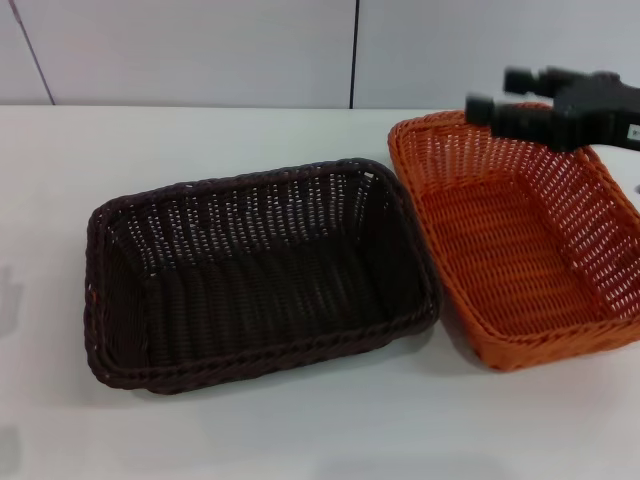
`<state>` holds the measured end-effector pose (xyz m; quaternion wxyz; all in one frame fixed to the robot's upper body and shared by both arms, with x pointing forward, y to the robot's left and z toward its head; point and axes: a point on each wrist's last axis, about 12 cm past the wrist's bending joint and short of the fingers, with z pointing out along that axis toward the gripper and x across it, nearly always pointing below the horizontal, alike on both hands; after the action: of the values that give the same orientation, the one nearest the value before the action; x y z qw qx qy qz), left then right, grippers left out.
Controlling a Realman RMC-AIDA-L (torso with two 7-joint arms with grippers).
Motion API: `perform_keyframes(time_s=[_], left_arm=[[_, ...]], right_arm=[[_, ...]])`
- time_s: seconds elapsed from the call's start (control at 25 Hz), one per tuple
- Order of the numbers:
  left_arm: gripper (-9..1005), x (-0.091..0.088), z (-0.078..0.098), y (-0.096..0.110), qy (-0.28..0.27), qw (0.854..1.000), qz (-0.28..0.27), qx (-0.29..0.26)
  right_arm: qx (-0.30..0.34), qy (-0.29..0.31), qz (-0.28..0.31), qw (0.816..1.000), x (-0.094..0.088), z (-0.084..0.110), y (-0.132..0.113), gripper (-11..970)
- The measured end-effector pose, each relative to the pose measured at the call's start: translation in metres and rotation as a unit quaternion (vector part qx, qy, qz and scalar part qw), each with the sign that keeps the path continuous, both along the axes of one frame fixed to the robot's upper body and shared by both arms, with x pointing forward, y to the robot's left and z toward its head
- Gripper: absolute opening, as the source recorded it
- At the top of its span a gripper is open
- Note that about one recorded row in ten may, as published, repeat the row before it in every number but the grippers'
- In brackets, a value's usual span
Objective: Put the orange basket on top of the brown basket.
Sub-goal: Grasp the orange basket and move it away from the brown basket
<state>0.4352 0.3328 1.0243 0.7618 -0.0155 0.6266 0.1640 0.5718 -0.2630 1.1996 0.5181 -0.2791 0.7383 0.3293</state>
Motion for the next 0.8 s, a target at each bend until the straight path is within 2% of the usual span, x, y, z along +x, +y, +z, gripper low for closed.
perform_keyframes(time_s=[0.08,0.2,0.28,0.36,0.4,0.48,0.64,0.8], left_arm=[[802,0.001,-0.001,0.002,0.006,1.0,0.006,-0.003],[802,0.002,-0.003,0.003,0.01,1.0,0.008,-0.005],[802,0.004,-0.003,0.003,0.014,1.0,0.009,-0.006],[802,0.004,-0.003,0.003,0.014,1.0,0.009,-0.006],[802,0.008,-0.005,0.002,0.025,1.0,0.007,-0.008],[802,0.012,-0.007,0.001,0.033,0.999,0.006,-0.01],[802,0.014,-0.007,0.001,0.035,0.999,0.008,-0.015],[802,0.014,-0.007,0.0,0.035,0.999,0.008,-0.016]], right_arm=[[-0.074,0.064,-0.009,0.995,0.0,0.012,-0.007,698],[-0.144,0.145,-0.029,0.978,-0.005,0.028,-0.027,696],[-0.186,0.172,-0.007,0.967,-0.014,0.043,-0.036,695],[-0.223,0.187,0.042,0.956,-0.024,0.062,-0.043,694],[-0.223,0.187,0.042,0.956,-0.024,0.062,-0.043,693],[-0.233,0.198,0.082,0.949,-0.029,0.072,-0.044,692],[-0.248,0.2,0.116,0.941,-0.032,0.074,-0.041,690],[-0.298,0.191,0.159,0.922,-0.034,0.066,-0.035,688]])
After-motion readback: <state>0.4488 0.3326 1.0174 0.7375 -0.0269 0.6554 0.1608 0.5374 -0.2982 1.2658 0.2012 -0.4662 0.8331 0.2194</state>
